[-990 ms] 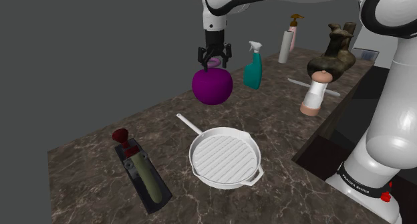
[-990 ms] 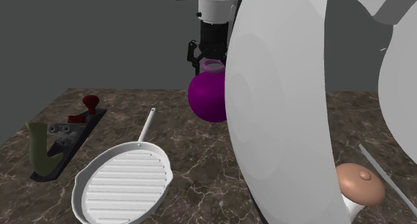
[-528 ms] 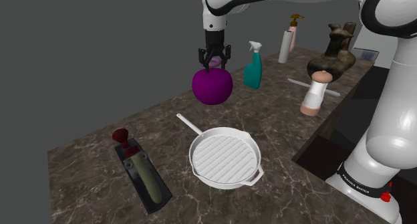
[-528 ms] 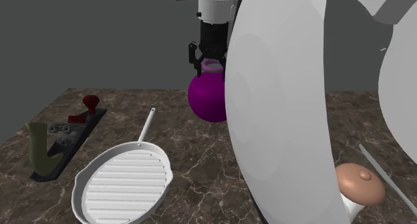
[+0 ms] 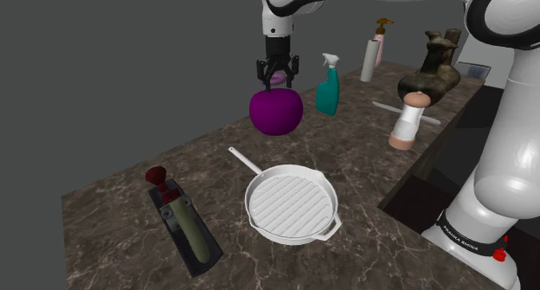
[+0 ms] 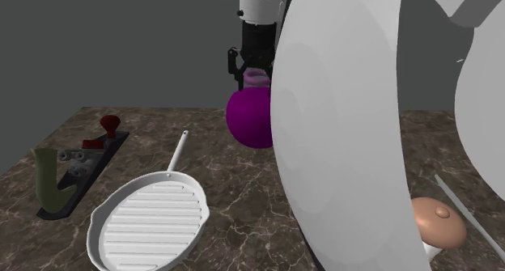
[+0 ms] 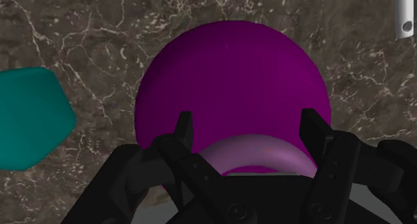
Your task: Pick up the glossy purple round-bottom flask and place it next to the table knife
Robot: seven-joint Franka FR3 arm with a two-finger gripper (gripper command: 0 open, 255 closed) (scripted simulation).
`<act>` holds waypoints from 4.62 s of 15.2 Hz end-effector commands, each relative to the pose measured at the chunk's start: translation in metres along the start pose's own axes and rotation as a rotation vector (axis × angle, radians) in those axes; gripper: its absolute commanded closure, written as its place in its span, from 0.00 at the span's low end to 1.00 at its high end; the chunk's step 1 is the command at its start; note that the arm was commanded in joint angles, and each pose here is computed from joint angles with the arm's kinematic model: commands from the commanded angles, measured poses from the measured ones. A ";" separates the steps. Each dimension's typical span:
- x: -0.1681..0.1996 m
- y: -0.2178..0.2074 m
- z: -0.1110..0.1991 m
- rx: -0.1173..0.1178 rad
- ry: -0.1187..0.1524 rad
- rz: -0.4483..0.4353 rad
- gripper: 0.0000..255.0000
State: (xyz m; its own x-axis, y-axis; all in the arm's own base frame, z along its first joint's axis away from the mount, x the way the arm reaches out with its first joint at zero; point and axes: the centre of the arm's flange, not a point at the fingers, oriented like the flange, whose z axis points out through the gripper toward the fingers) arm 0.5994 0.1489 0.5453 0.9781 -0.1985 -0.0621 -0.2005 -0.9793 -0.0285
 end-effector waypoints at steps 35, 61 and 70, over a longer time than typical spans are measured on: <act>-0.093 0.171 -0.177 0.026 0.039 -0.007 0.00; -0.145 0.209 -0.005 0.251 0.357 -0.084 1.00; -0.145 0.209 -0.005 0.251 0.357 -0.084 1.00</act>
State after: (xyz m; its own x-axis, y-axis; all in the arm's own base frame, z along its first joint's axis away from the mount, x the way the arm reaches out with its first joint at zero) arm 0.4153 -0.0254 0.5640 0.9338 -0.1620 0.3189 -0.0759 -0.9610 -0.2659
